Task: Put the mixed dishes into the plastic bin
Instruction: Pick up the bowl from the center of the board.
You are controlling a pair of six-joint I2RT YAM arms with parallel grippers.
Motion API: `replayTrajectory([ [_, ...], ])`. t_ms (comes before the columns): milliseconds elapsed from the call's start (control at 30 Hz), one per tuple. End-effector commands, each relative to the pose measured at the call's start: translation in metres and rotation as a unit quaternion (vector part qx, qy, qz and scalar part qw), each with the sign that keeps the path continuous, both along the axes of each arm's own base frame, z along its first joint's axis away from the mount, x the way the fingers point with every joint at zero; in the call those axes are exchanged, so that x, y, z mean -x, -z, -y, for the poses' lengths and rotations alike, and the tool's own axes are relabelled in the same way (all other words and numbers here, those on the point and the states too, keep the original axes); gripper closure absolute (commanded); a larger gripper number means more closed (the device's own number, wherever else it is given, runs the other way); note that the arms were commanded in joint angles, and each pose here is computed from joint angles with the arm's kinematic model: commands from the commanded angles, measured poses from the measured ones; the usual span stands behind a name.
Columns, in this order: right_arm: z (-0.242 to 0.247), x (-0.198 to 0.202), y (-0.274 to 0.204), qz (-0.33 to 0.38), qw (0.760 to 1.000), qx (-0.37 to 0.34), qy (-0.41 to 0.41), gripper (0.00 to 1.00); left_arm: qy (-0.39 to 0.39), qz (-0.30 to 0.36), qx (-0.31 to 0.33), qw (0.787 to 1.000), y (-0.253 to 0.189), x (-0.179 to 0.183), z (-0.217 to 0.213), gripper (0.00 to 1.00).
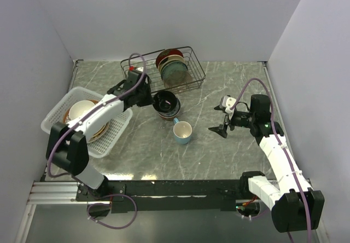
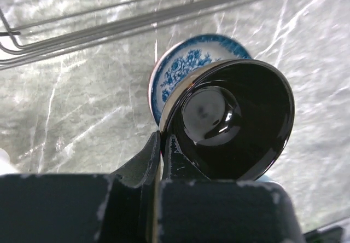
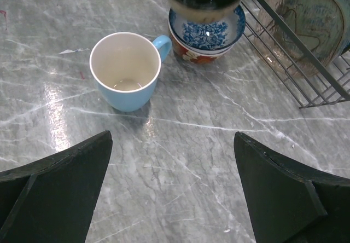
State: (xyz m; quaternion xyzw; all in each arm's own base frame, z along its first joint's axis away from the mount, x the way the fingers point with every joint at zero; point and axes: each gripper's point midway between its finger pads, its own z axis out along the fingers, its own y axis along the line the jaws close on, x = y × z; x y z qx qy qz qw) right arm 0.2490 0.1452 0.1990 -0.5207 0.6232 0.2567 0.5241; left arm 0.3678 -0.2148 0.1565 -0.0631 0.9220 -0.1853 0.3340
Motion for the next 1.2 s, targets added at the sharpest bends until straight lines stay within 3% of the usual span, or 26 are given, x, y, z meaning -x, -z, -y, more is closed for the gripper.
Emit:
replayTrajectory([
  [0, 0.002, -0.005, -0.012, 0.022, 1.000, 0.002, 0.001, 0.00, -0.002, 0.072, 0.096, 0.993, -0.057, -0.011, 0.002, 0.99],
  [600, 0.000, -0.002, -0.015, 0.022, 1.000, -0.003, -0.005, 0.00, -0.010, 0.126, 0.205, 0.971, -0.106, 0.016, -0.046, 0.99],
  [900, -0.048, -0.004, -0.070, -0.090, 0.988, -0.127, 0.000, 0.00, 0.013, 0.129, 0.241, 0.962, -0.109, 0.039, -0.039, 0.99],
  [1033, -0.078, -0.012, -0.103, -0.147, 0.981, -0.126, 0.024, 0.00, -0.004, 0.134, 0.250, 0.959, -0.108, 0.045, -0.036, 0.99],
  [1133, -0.105, -0.025, -0.126, -0.199, 0.959, -0.171, 0.103, 0.00, -0.016, 0.144, 0.253, 0.956, -0.111, 0.050, -0.029, 0.99],
  [1167, -0.099, -0.051, -0.127, -0.207, 0.937, -0.193, 0.204, 0.00, -0.013, 0.147, 0.256, 0.955, -0.114, 0.055, -0.022, 0.99],
])
